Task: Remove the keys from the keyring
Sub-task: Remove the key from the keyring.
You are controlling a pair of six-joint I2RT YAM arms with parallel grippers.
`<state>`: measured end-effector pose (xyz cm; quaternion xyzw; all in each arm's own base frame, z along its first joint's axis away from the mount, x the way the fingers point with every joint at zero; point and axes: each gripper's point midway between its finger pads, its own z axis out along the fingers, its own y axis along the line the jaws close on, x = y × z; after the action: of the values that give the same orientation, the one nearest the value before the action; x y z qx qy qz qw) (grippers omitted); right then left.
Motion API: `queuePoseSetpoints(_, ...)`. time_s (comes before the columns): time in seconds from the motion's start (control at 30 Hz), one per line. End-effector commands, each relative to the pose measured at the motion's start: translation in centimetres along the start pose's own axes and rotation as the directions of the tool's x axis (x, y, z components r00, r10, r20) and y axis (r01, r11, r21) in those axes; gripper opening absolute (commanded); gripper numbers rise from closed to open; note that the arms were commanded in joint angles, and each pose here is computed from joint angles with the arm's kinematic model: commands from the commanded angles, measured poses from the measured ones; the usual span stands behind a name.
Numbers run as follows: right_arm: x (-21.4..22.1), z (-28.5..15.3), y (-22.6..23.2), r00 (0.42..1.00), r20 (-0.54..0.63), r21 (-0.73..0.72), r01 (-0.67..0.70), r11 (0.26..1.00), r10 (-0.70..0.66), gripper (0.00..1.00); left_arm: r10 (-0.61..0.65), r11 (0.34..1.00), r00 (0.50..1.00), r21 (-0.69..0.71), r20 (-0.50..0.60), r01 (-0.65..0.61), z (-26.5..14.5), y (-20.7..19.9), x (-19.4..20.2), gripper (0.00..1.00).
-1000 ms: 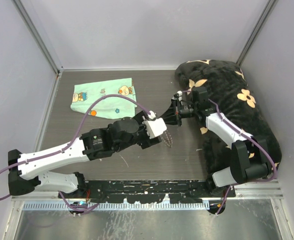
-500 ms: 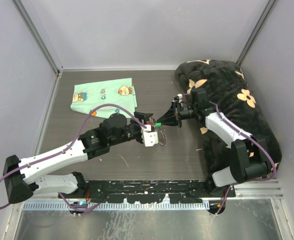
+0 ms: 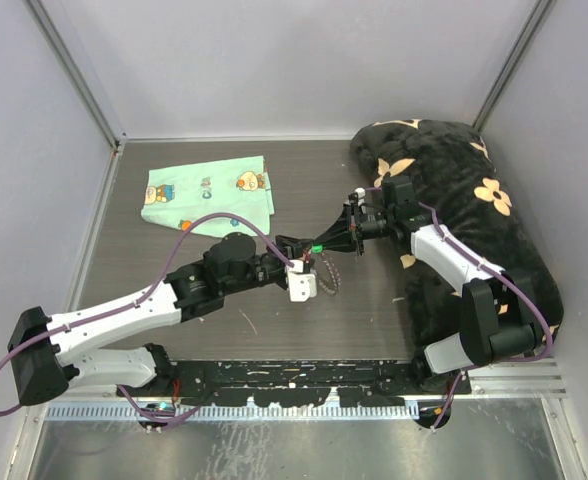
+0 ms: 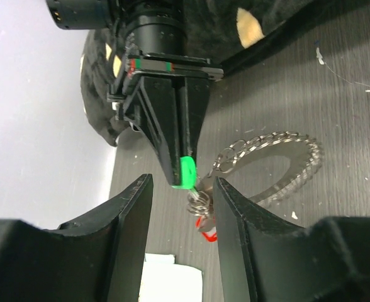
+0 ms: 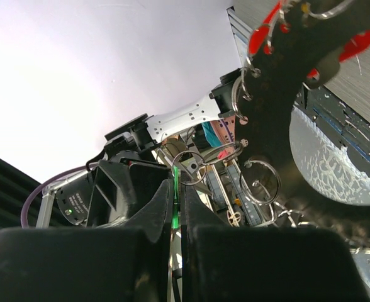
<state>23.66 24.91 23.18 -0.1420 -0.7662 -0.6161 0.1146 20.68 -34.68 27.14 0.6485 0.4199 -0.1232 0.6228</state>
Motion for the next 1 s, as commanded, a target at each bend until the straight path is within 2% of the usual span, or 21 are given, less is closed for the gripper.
queuePoseSetpoints(0.0, 0.5, -0.4, 1.5, 0.999, -0.017, -0.028, 0.03, 0.999, -0.031, 0.01, 0.036, 0.999, 0.997, -0.039, 0.062, -0.034, -0.4, 1.0, -1.4, 0.45)
queuePoseSetpoints(0.3, 0.6, -0.5, 1.5, 0.999, -0.017, -0.027, 0.028, 0.999, -0.028, 0.01, 0.079, 0.992, 0.997, -0.096, 0.011, -0.078, 0.4, 1.9, -0.1, 0.41)
queuePoseSetpoints(0.47, 0.6, -0.5, 1.5, 0.999, -0.018, -0.027, 0.026, 0.999, -0.027, 0.01, 0.071, 0.991, 0.997, -0.111, 0.018, -0.068, 0.8, 2.0, 0.0, 0.31)
queuePoseSetpoints(0.6, 0.6, -0.5, 1.5, 0.999, -0.017, -0.028, 0.027, 0.999, -0.027, 0.01, 0.069, 0.993, 0.997, -0.102, 0.019, -0.067, 0.9, 1.8, 0.0, 0.28)
queuePoseSetpoints(0.97, 0.7, -0.5, 1.5, 1.0, -0.016, -0.028, 0.023, 0.999, -0.024, 0.01, 0.093, 0.994, 0.996, -0.063, -0.013, -0.093, 1.0, 0.9, 0.9, 0.32)
